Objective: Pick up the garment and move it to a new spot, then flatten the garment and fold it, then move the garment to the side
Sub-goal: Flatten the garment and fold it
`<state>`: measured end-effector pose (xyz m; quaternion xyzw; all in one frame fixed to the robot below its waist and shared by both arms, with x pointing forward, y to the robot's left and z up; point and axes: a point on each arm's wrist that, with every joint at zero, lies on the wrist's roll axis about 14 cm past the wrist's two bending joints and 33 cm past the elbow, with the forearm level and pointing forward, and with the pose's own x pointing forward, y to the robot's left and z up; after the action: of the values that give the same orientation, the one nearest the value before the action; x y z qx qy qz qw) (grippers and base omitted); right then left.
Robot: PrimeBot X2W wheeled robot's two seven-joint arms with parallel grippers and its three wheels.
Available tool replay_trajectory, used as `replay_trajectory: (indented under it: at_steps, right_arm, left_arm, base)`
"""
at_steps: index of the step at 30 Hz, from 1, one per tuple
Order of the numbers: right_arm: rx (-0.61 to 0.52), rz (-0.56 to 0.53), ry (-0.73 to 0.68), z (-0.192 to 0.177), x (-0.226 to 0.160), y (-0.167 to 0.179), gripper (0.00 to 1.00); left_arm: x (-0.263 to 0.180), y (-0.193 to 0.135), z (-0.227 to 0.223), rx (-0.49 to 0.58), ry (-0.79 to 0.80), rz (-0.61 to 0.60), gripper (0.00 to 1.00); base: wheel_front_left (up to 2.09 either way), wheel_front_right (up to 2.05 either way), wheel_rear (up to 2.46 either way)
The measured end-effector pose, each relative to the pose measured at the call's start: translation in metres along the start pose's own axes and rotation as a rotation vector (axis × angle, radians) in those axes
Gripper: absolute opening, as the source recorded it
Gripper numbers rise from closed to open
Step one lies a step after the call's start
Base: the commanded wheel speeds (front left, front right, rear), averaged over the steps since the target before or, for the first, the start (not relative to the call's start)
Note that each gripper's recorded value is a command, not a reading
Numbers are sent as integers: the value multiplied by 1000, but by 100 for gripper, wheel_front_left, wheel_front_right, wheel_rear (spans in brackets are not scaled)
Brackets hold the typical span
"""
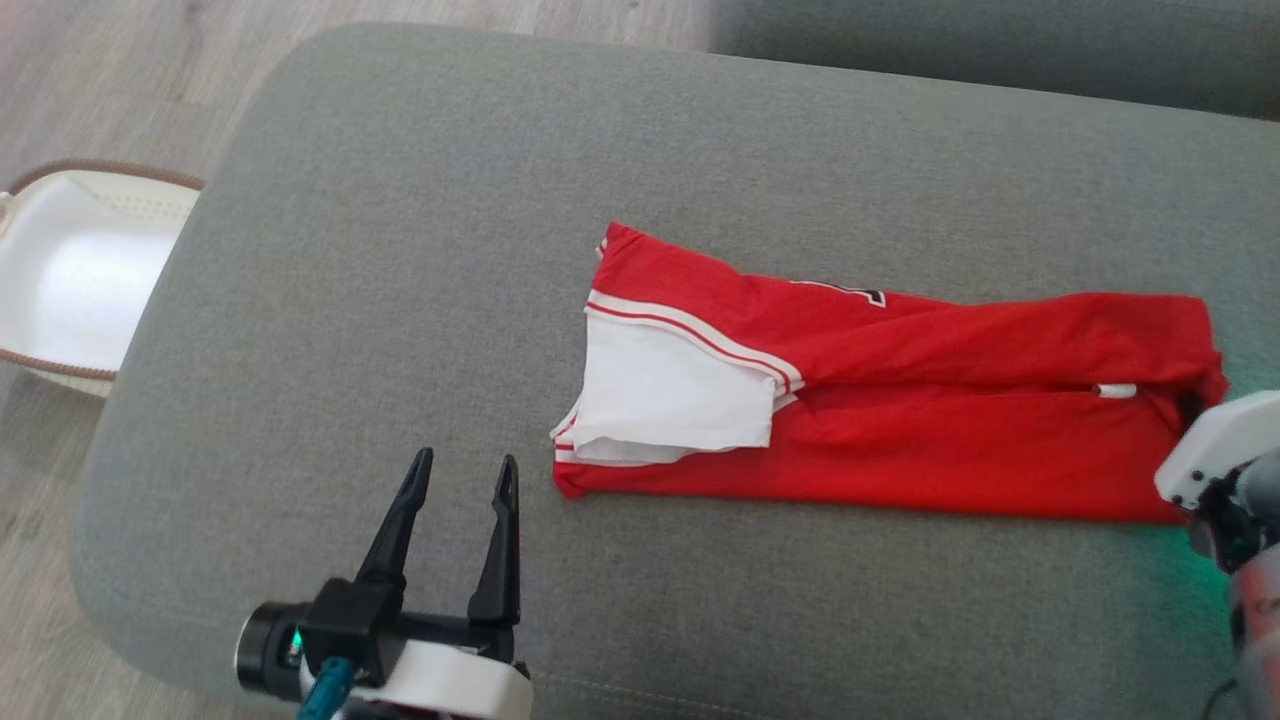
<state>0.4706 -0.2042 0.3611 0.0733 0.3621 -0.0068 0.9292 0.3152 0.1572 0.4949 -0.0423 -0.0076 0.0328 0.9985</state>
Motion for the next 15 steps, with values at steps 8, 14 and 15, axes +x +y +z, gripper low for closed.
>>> replay_trajectory:
  at_steps: [8, 14, 15]
  right_arm:
    - [-5, -1, -14, 2, -10, -5, 0]
    - [-24, -89, -91, 27, -30, -53, 0]
    - [-27, -110, -103, 32, -35, -64, 0]
  left_arm:
    - [5, -7, 1, 1, -10, -32, 100]
    - [12, -25, 1, -5, -11, -97, 100]
    - [13, -27, 0, -6, -10, -106, 100]
  base:
    - [0, 0, 0]
    - [0, 0, 0]
    - [0, 0, 0]
